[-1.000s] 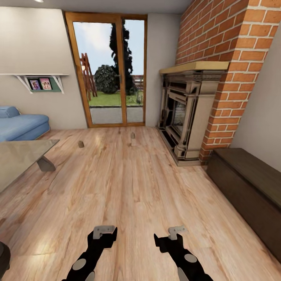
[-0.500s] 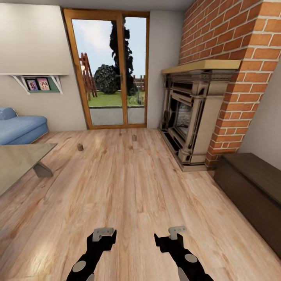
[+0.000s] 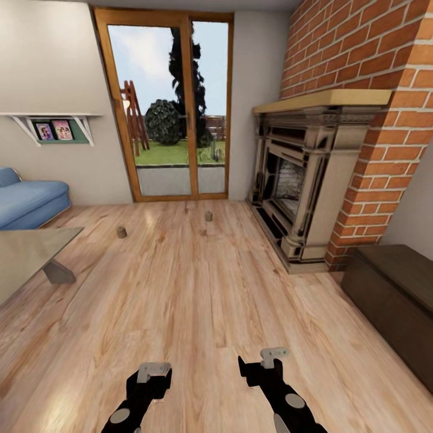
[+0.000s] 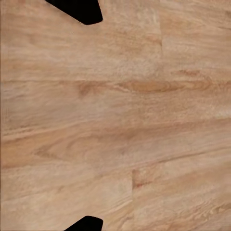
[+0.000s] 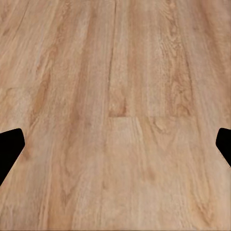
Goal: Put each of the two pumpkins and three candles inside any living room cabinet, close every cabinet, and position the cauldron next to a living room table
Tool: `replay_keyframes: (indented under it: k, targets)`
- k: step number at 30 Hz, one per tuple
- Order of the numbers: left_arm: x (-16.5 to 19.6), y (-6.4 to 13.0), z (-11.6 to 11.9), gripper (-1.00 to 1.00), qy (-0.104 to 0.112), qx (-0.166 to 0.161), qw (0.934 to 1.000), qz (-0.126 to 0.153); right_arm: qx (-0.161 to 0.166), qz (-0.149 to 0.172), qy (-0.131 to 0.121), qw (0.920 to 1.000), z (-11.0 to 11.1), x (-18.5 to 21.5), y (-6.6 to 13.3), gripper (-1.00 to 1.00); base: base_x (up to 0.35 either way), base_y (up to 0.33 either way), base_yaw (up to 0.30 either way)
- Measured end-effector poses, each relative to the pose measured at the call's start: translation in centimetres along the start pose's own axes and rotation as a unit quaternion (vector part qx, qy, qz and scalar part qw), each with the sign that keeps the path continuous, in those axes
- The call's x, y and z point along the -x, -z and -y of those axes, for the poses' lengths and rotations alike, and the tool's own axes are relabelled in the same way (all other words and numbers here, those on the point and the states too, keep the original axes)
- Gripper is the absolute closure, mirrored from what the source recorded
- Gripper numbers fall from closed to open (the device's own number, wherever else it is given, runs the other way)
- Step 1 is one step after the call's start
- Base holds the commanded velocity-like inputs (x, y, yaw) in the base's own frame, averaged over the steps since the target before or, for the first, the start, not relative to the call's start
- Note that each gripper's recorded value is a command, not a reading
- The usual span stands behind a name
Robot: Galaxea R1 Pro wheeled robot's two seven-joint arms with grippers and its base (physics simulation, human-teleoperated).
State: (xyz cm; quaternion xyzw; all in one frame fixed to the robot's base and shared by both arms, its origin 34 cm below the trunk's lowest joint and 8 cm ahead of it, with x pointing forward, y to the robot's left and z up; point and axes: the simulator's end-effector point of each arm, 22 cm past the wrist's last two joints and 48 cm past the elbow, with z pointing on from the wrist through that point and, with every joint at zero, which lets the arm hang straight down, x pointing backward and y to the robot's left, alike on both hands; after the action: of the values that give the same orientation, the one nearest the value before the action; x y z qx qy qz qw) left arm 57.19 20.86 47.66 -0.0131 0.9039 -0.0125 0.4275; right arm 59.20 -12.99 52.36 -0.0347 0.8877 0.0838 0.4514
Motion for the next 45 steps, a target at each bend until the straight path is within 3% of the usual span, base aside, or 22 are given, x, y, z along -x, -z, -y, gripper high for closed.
replay_keyframes:
  k: [7,13,27,37,45]
  targets:
    - [4.5,-3.6,-2.1,-1.00,-0.008,0.029,0.9993,0.022,-0.014,-0.008,-0.009,0.9998,0.3,-0.2,-1.5,-1.00,0.328,0.086,0.000]
    - [7.0,-6.7,-3.9,-1.00,-0.010,0.066,0.9970,0.039,-0.054,-0.011,-0.011,0.9984,3.4,-0.6,-4.8,-1.00,0.329,0.101,0.000]
    - [8.8,-7.1,-4.2,-1.00,-0.010,0.073,0.9947,0.071,-0.061,-0.007,-0.010,0.9981,3.9,-0.1,-5.6,-1.00,0.316,0.139,-0.023]
    - [9.2,-7.0,-4.0,-1.00,-0.009,0.072,0.9943,0.078,-0.061,-0.007,-0.010,0.9980,4.2,-0.1,-5.5,-1.00,0.230,0.163,-0.252]
    - [10.2,-6.8,-4.1,-1.00,-0.004,0.072,0.9923,0.100,-0.060,-0.005,-0.010,0.9981,4.2,0.1,-5.5,-1.00,0.028,0.016,-0.283]
